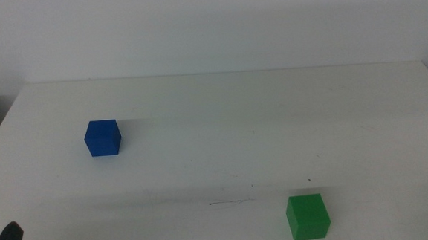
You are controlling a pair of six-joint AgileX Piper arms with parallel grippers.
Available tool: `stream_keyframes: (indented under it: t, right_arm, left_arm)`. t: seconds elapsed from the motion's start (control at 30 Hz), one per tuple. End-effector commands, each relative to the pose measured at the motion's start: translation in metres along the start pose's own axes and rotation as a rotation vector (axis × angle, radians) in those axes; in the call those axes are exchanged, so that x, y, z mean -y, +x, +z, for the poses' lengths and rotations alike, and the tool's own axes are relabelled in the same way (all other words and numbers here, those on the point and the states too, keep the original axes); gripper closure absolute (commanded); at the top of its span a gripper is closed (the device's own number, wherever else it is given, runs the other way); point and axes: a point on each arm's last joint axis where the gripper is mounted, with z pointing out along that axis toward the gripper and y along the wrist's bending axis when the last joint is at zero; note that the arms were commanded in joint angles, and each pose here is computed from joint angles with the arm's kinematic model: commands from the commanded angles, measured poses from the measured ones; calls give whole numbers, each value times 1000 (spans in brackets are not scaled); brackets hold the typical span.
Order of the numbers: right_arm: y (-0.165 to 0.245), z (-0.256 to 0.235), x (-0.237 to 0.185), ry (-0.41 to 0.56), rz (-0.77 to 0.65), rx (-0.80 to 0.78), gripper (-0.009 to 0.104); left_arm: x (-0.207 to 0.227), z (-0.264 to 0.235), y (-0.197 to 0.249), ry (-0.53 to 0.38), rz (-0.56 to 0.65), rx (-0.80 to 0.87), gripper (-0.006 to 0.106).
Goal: Stack red cubes first, then green, then blue cubes in a specific spot.
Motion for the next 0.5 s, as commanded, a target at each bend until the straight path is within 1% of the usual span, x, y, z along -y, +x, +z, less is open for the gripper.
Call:
stream_keyframes:
  t: [0.0,0.17,0.47]
  right_arm:
    - [-20,-4,2,14,-18,89,5]
    - [-50,-10,2,-19,-3,-21,5]
    - [-122,-6,5,-73,-11,-263,5]
  left_arm:
    - [0,-2,-9,2,-13,103,7]
    - [0,-2,-9,2,-13,103,7]
    - [0,-2,-9,2,-13,103,7]
